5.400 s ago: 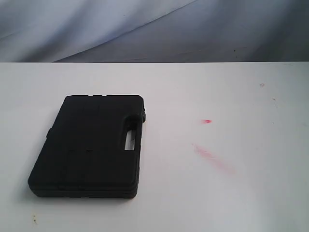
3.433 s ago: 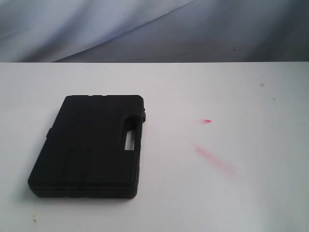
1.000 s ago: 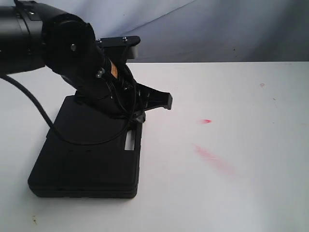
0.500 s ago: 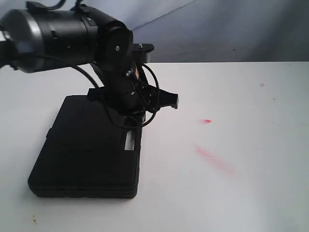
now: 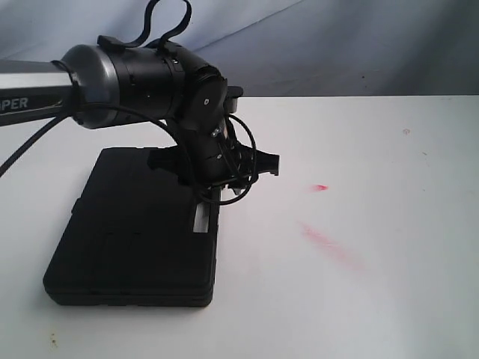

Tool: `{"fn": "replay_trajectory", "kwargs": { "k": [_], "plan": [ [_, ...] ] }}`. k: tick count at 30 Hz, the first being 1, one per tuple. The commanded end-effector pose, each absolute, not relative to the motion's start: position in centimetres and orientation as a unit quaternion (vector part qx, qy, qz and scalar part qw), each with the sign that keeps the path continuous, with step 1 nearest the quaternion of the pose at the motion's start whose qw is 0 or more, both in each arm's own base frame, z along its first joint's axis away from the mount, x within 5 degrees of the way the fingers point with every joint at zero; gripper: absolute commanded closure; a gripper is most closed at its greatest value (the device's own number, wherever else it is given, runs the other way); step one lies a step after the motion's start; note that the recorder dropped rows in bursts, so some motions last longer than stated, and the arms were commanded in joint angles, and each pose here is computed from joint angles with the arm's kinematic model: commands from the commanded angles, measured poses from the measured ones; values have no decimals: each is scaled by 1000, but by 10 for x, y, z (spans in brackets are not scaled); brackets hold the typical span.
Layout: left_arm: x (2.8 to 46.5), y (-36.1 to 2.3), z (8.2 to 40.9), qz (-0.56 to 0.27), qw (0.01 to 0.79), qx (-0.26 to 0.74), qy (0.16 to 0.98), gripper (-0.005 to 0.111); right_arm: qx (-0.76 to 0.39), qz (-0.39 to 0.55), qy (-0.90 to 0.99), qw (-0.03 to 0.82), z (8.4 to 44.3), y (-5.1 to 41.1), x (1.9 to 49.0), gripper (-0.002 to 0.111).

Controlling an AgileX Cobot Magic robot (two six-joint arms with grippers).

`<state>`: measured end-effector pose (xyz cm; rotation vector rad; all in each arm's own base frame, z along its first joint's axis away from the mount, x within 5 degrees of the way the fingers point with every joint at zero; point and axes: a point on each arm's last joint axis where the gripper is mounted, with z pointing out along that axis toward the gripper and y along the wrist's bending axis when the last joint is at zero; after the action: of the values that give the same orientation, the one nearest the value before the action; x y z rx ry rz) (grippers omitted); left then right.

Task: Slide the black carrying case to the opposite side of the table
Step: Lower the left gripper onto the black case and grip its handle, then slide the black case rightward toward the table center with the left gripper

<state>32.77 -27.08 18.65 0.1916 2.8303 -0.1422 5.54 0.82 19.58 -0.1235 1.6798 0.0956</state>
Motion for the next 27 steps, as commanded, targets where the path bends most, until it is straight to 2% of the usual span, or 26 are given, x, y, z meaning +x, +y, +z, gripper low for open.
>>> {"fn": "replay_trajectory", "kwargs": {
  "k": [1,21,27],
  "plan": [
    [332,-270,185,-46,161,44,985,58,-50,46,744,665,195,8,55,108],
    [337,-272,135,-5,120,11,993,58,-50,46,744,665,195,8,55,108],
    [339,-273,133,-14,125,-8,992,67,-50,46,744,665,195,8,55,108]
  ]
}}
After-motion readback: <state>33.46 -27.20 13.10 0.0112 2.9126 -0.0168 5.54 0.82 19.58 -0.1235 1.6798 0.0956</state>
